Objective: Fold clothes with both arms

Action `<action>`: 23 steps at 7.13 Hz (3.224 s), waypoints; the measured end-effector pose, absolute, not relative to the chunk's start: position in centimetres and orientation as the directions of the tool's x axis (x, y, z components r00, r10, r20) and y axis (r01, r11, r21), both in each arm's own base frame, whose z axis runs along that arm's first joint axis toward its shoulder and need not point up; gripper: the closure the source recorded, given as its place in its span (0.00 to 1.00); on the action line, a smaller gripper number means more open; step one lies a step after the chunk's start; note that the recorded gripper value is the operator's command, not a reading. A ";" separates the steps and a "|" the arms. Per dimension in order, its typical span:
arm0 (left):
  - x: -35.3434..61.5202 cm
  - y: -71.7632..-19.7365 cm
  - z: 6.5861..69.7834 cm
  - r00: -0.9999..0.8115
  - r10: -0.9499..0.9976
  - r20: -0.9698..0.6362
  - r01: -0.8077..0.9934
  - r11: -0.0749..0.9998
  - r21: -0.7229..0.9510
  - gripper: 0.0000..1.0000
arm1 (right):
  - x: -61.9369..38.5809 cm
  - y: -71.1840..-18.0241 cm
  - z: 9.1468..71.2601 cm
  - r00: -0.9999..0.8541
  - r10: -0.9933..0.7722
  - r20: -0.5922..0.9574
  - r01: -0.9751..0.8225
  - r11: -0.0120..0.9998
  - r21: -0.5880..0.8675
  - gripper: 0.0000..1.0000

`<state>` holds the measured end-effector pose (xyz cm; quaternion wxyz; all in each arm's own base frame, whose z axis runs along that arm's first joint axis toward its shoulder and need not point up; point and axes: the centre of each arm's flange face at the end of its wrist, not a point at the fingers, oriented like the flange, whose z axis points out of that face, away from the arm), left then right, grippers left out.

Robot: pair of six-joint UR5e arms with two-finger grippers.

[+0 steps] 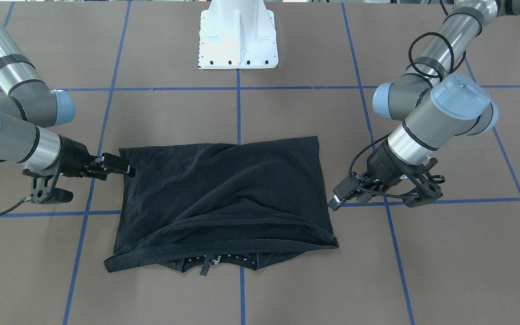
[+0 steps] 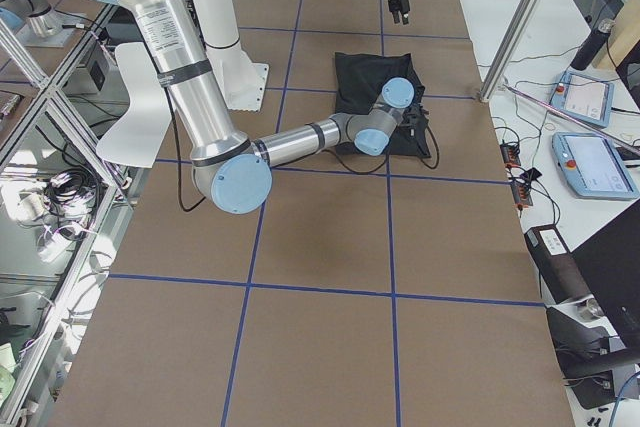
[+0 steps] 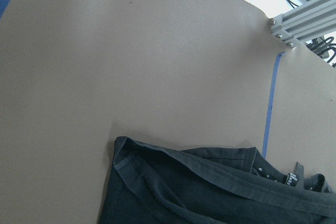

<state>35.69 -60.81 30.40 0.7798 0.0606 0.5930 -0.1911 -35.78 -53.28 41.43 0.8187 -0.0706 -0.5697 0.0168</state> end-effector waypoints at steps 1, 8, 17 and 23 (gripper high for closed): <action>35.2 -60.2 29.8 0.220 -0.222 -0.950 0.369 0.920 -0.129 0.02 | -37.5 -50.6 43.0 0.374 0.105 0.921 0.081 0.986 -0.146 0.00; 34.2 -59.1 28.9 0.225 -0.229 -0.947 0.377 0.917 -0.132 0.15 | -39.5 -47.2 46.5 0.430 0.118 0.895 0.105 0.978 -0.180 1.00; 34.1 -57.9 30.2 0.232 -0.231 -0.945 0.368 0.920 -0.135 0.01 | -47.4 -27.4 28.3 0.301 0.176 0.937 0.519 0.794 -0.316 0.00; 44.1 -47.4 34.6 0.317 -0.211 -0.925 0.250 0.959 -0.134 0.06 | -35.7 -43.4 27.9 0.213 0.258 0.942 0.158 0.943 -0.294 0.00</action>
